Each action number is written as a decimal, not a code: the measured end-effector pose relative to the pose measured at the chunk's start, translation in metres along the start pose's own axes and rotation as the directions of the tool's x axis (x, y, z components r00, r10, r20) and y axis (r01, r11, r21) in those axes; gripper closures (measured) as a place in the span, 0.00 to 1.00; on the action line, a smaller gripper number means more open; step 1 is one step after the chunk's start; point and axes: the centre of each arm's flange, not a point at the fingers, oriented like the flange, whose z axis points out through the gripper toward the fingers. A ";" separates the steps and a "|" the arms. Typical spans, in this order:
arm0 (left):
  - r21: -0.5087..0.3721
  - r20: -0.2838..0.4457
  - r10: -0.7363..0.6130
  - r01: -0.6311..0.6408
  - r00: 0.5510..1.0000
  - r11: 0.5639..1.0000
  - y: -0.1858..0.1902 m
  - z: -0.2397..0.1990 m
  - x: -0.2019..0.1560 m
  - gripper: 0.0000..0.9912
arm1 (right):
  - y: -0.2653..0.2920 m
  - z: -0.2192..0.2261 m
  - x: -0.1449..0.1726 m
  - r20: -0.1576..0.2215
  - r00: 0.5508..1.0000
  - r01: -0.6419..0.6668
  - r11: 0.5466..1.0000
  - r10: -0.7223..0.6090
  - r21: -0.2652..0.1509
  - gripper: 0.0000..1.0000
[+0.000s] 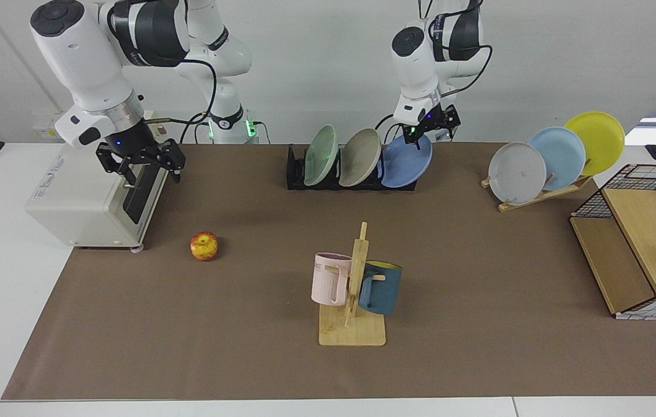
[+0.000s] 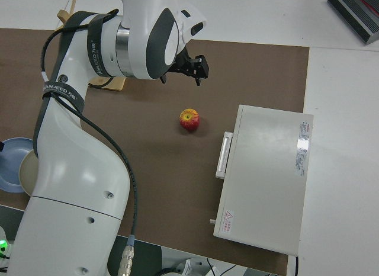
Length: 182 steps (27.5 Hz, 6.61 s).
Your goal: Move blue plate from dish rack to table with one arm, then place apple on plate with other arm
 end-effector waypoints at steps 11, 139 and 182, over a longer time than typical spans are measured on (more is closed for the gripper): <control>0.021 -0.016 0.051 -0.051 0.999 0.999 0.019 0.027 -0.012 0.00 | -0.015 0.024 0.004 -0.021 0.999 0.027 1.000 -0.027 0.000 0.00; -0.590 0.207 -0.321 0.380 0.924 0.713 0.114 0.051 0.130 0.67 | -0.047 0.102 0.010 0.006 1.000 0.031 1.000 -0.031 -0.004 0.30; -0.337 0.184 -0.122 0.180 0.975 0.924 -0.100 -0.054 0.198 0.00 | -0.379 0.230 -0.048 -0.039 0.984 -0.171 0.985 0.172 0.020 0.30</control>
